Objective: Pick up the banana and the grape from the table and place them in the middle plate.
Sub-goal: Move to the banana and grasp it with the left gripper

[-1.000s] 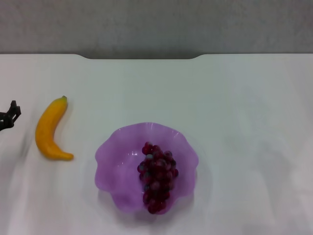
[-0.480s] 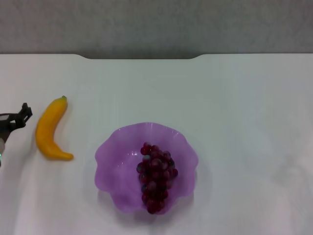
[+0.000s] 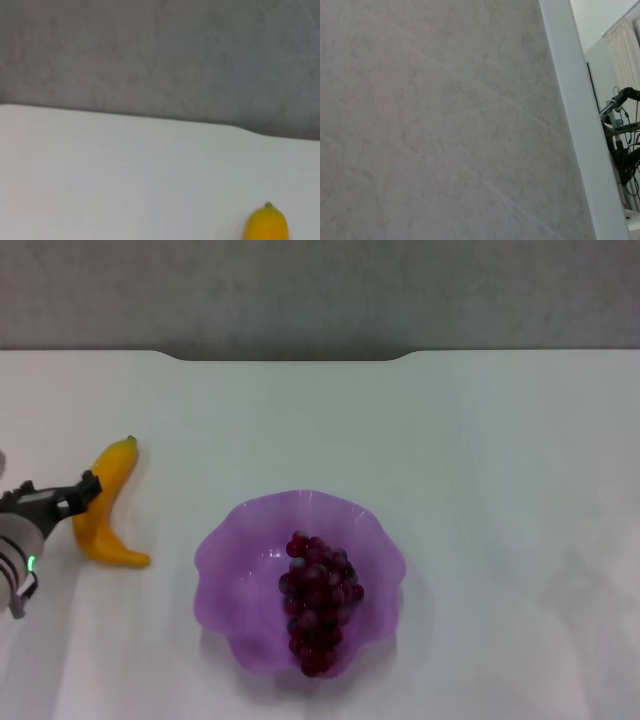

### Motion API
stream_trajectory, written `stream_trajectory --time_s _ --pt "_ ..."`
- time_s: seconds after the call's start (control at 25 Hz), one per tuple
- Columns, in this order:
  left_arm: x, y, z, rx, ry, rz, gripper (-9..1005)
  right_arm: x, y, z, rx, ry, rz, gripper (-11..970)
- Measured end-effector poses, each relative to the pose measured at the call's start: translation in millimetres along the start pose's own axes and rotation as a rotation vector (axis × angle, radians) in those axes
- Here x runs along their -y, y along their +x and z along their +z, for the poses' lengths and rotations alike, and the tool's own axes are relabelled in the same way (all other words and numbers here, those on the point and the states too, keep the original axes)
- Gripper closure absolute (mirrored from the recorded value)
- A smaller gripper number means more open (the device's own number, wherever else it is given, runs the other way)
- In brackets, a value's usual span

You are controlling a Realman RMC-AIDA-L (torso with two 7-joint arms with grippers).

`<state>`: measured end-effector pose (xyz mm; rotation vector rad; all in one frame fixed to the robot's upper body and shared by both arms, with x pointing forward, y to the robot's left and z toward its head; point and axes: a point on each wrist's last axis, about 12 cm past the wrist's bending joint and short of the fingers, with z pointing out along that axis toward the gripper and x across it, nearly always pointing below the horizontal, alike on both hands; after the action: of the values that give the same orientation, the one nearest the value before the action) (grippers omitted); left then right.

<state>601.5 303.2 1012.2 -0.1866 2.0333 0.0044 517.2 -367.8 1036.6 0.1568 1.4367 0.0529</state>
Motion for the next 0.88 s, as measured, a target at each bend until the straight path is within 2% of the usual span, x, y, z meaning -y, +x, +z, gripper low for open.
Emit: stream_trajectory --time_s 0.24,0.68,0.88 --pt "9.6 4 -1 -0.030 0.035 0.026 122 0.3 0 0 -0.001 0.001 -0.001 960" --pt "10.0 8 -2 -0.039 0.039 0.032 123 -0.5 -1 1 0.003 -0.006 0.002 960" --pt "15.0 12 -3 -0.050 0.071 0.035 123 -1.1 -1 2 0.005 -0.010 0.002 960"
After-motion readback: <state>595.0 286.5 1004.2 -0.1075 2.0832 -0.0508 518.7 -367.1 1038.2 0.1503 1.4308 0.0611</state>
